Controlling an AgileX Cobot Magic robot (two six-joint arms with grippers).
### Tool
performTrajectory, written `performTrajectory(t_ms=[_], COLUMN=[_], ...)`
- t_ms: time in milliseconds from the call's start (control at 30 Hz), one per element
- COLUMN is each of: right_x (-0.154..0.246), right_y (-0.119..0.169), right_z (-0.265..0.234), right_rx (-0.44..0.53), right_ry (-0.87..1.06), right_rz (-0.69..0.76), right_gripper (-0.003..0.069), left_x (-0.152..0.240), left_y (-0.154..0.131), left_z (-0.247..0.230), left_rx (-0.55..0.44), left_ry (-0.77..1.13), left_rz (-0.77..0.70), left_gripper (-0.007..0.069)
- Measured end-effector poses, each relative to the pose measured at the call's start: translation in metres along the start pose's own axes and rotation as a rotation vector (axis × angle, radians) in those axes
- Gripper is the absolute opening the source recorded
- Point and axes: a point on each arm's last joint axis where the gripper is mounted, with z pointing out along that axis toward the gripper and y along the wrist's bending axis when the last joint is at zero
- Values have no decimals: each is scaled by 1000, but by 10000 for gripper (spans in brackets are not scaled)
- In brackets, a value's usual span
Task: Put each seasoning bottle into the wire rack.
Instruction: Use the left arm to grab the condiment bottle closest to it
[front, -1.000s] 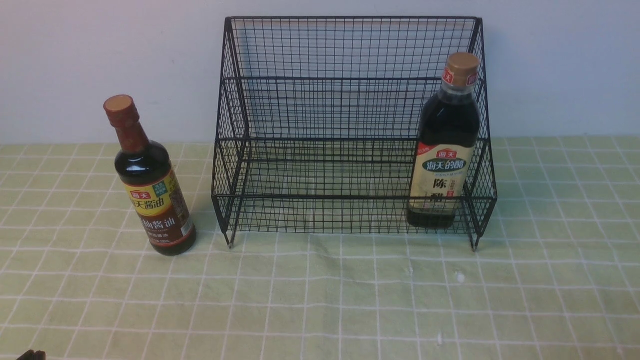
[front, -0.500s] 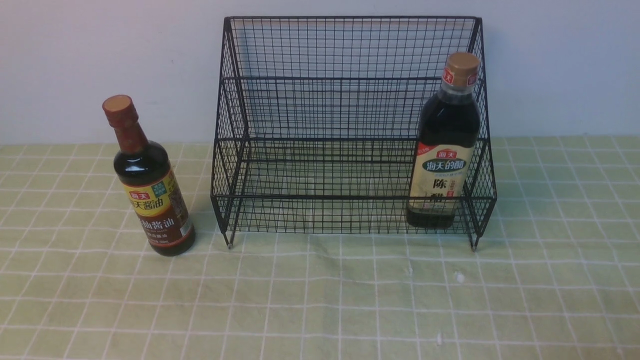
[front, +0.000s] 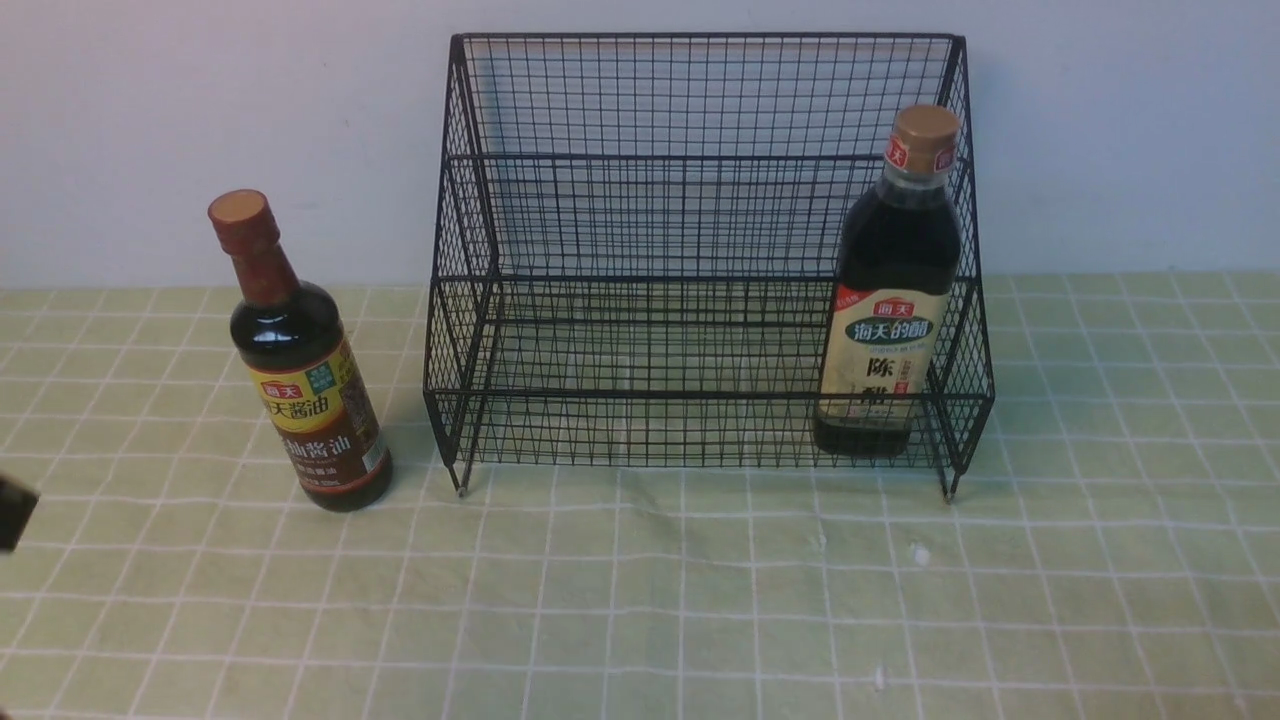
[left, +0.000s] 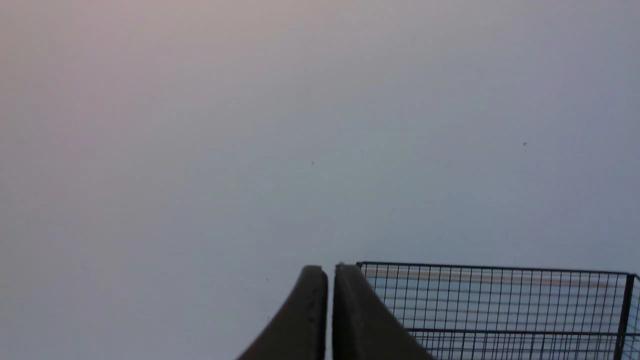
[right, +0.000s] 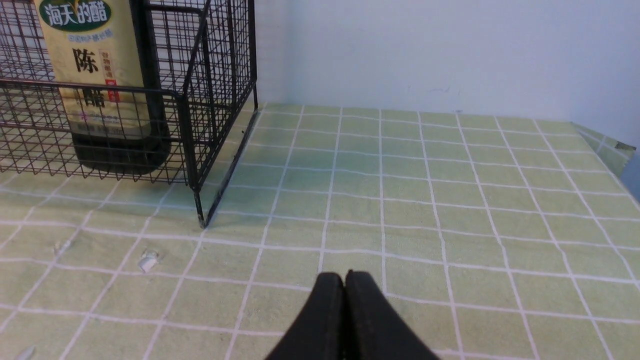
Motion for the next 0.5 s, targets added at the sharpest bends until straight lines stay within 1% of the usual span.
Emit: performTrajectory(t_ms=[133, 167, 200, 267, 300, 333, 367, 400, 433, 500], right_x=[0, 0, 0, 0, 0, 0, 0, 0, 0, 0], right_y=[0, 0, 0, 0, 0, 0, 0, 0, 0, 0], right_z=[0, 0, 0, 0, 0, 0, 0, 0, 0, 0], right_rx=[0, 0, 0, 0, 0, 0, 0, 0, 0, 0], right_ry=[0, 0, 0, 0, 0, 0, 0, 0, 0, 0], right_rz=[0, 0, 0, 0, 0, 0, 0, 0, 0, 0], right_gripper=[-15, -15, -15, -15, -15, -15, -15, -15, -15, -15], left_x=[-5, -4, -4, -2, 0, 3, 8, 7, 15, 21], left_y=[0, 0, 0, 1, 1, 1, 2, 2, 4, 5], left_z=[41, 54, 56, 72, 86, 95, 102, 104, 117, 127], left_rx=[5, 5, 5, 7, 12, 12, 12, 12, 11, 9], left_ry=[40, 62, 65, 91, 112, 128, 149, 149, 181, 204], left_rz=[-61, -60, -58, -48, -33, -27, -20, -17, -3, 21], left_gripper=[127, 170, 178, 252, 329, 371, 403, 411, 472, 517])
